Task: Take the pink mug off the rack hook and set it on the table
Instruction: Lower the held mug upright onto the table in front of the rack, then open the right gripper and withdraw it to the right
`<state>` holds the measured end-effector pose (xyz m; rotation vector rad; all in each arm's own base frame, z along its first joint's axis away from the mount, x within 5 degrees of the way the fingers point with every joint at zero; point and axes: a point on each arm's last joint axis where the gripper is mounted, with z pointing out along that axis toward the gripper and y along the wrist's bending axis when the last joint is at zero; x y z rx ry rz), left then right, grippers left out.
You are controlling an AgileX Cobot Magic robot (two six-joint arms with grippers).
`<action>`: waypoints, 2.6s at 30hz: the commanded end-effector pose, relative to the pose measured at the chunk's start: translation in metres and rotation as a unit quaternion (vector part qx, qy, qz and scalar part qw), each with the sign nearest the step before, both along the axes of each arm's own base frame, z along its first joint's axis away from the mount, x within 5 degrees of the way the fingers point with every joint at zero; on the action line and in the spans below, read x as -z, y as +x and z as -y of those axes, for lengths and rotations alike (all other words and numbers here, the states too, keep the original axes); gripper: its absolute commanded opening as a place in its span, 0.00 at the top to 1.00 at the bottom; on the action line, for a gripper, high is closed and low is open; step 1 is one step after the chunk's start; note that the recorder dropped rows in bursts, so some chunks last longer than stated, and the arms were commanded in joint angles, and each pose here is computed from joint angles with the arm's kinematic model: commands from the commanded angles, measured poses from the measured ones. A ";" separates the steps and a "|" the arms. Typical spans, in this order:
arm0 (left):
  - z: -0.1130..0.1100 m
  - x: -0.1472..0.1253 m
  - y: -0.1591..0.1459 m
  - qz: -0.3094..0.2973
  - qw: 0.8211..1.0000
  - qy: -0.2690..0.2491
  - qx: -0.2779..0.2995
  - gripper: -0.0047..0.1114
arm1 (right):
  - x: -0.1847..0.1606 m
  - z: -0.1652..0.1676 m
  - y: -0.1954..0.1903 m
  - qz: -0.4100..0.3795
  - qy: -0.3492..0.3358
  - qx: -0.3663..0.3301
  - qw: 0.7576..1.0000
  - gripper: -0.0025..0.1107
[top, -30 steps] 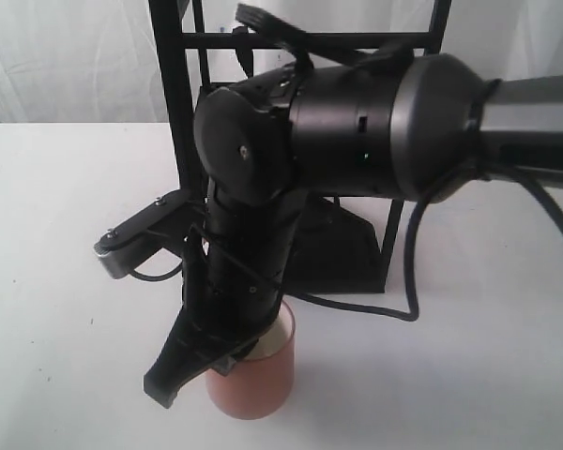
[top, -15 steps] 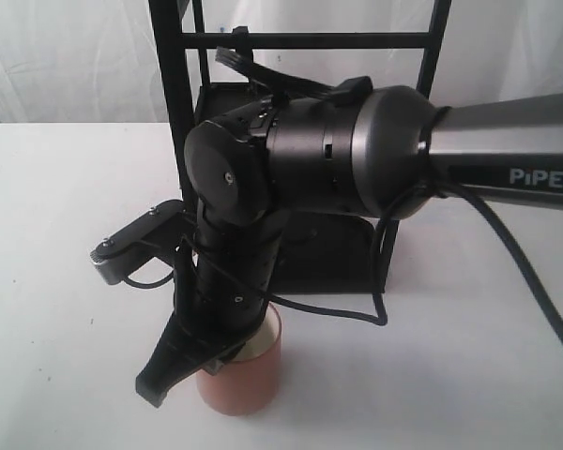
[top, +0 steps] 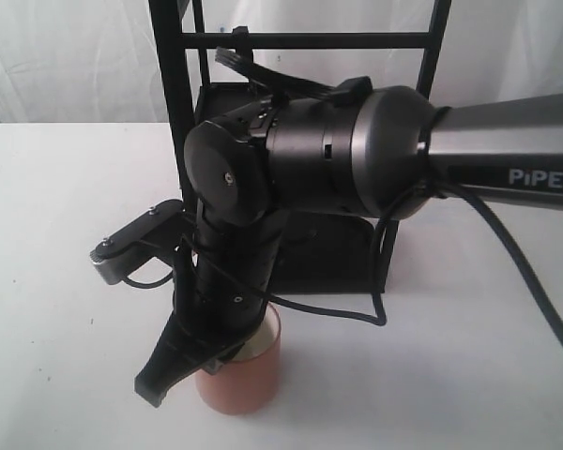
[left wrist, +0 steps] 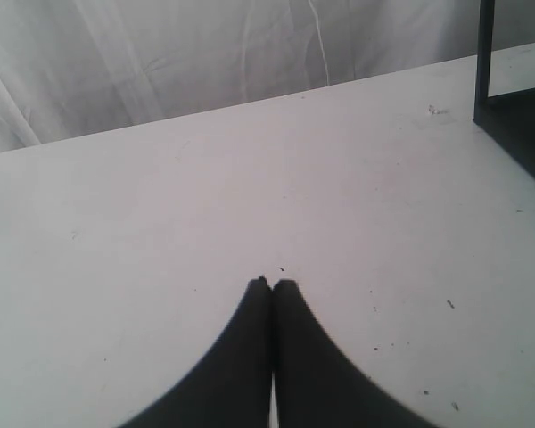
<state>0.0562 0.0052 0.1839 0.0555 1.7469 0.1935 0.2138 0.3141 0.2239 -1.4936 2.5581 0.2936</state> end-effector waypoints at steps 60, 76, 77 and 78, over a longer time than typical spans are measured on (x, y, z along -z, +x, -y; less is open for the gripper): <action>0.000 0.000 0.000 0.003 1.000 -0.002 -0.001 0.96 | -0.089 0.082 -0.024 0.129 -0.090 -0.018 0.987 0.58; 0.000 0.000 0.000 0.003 1.000 -0.002 -0.001 0.96 | -0.024 0.276 0.007 0.067 -0.296 0.262 0.916 0.95; 0.000 0.000 0.000 0.003 1.000 -0.002 -0.001 0.96 | -0.022 0.282 0.006 0.060 -0.297 0.286 0.909 0.96; 0.000 0.000 0.000 0.003 1.000 -0.002 -0.001 0.96 | -0.019 0.288 0.006 0.056 -0.292 0.311 0.903 0.96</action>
